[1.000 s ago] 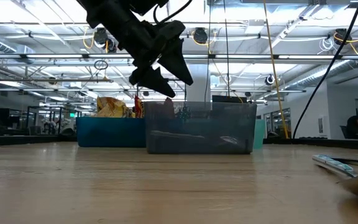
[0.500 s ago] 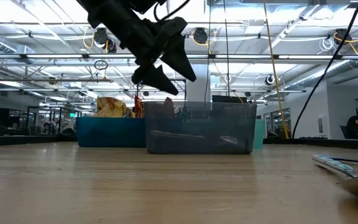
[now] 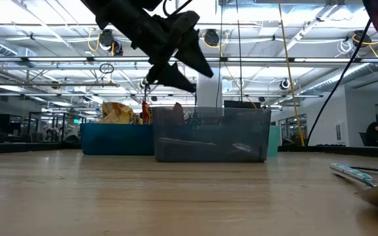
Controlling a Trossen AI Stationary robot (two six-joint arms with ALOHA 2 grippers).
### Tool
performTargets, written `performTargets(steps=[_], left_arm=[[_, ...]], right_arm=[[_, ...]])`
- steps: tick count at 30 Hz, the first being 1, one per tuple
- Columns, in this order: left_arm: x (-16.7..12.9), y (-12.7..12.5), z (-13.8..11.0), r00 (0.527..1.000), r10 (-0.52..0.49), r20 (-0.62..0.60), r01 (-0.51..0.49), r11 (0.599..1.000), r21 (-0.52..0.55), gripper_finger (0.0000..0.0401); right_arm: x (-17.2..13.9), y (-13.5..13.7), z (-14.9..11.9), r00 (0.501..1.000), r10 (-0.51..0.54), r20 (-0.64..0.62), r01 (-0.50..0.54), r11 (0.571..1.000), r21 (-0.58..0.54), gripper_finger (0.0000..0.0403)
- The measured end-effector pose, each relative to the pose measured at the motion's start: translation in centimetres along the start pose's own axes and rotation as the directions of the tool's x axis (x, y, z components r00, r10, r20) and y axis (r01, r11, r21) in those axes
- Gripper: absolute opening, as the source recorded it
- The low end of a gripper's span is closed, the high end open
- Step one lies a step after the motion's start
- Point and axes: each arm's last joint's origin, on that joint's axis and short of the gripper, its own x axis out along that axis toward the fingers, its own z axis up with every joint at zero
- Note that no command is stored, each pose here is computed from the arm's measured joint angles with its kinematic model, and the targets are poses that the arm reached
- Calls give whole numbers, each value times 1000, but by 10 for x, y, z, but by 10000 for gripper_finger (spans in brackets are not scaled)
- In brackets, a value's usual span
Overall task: Pick & Place Food Item
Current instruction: Put the violet spoon into the black bin
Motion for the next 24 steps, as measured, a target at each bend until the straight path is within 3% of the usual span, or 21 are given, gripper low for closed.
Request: performTargets(steps=[4, 7, 10, 13, 17, 20, 24], left_arm=[[0, -4, 7, 994, -91, 57, 88, 995, 47, 347], [-2, -10, 12, 985, -127, 115, 113, 986, 120, 347], [-4, -17, 16, 969, -187, 164, 154, 968, 198, 347], [-7, -24, 22, 937, -275, 216, 215, 940, 265, 347], [-13, -37, 26, 890, -365, 272, 265, 901, 344, 347], [-17, -47, 25, 864, -414, 287, 275, 865, 421, 347], [-18, -58, 20, 857, -417, 301, 249, 848, 468, 347]], right_arm=[[-11, -12, 19, 978, 1, 207, 17, 996, -83, 0], [-13, -27, 24, 924, 17, 383, 29, 993, -116, 0], [-15, -48, 20, 822, 79, 563, -2, 991, -136, 0], [-18, -72, 11, 679, 155, 717, -53, 985, -163, 0], [-24, -102, 2, 518, 180, 836, -96, 984, -152, 0], [-23, -116, 1, 476, 182, 860, -125, 982, -138, 0], [-16, -121, 7, 473, 210, 856, -164, 975, -148, 0]])
